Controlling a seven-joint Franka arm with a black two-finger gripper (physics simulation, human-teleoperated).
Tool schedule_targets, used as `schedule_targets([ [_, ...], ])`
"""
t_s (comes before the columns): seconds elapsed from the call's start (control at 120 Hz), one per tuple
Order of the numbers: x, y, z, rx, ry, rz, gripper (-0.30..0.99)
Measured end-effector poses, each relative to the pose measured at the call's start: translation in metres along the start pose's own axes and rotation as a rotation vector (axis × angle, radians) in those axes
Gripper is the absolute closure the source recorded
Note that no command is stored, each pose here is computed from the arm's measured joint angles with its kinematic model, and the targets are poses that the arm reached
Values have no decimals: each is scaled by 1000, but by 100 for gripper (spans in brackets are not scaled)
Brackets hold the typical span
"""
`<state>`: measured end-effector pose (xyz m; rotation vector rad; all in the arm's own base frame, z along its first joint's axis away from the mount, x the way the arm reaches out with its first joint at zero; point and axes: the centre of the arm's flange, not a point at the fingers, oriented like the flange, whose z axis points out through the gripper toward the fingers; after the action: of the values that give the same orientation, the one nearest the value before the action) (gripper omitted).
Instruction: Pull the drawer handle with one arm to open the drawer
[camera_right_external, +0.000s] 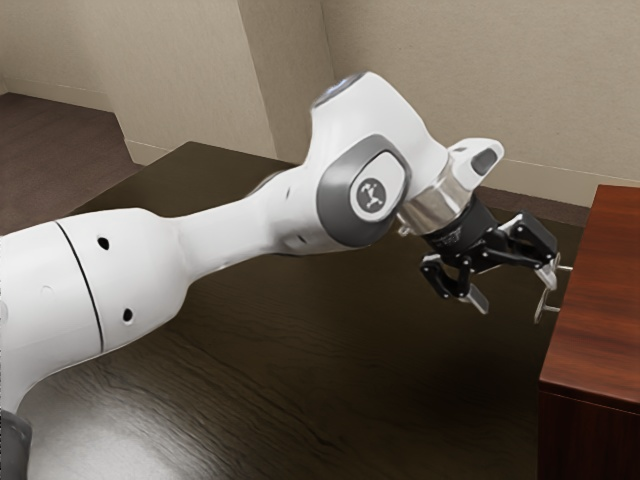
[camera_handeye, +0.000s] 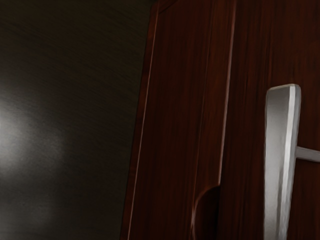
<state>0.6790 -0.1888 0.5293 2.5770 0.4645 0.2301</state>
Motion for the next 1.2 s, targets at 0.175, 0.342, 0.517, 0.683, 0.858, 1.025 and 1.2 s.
schedule_targets([
  [0.175, 1, -2, 3, 3, 3, -1, 0],
  [0.342, 1, -3, 6, 9, 0, -2, 0],
  [0.517, 7, -14, 1, 40, 18, -10, 0],
  [0.683, 14, -30, -12, 60, 29, -30, 0],
  [0.858, 19, -38, -19, 67, 34, -36, 0],
  [1.025, 28, -57, -29, 91, 37, -49, 0],
  [1.2, 30, -77, -53, 122, 49, -25, 0],
])
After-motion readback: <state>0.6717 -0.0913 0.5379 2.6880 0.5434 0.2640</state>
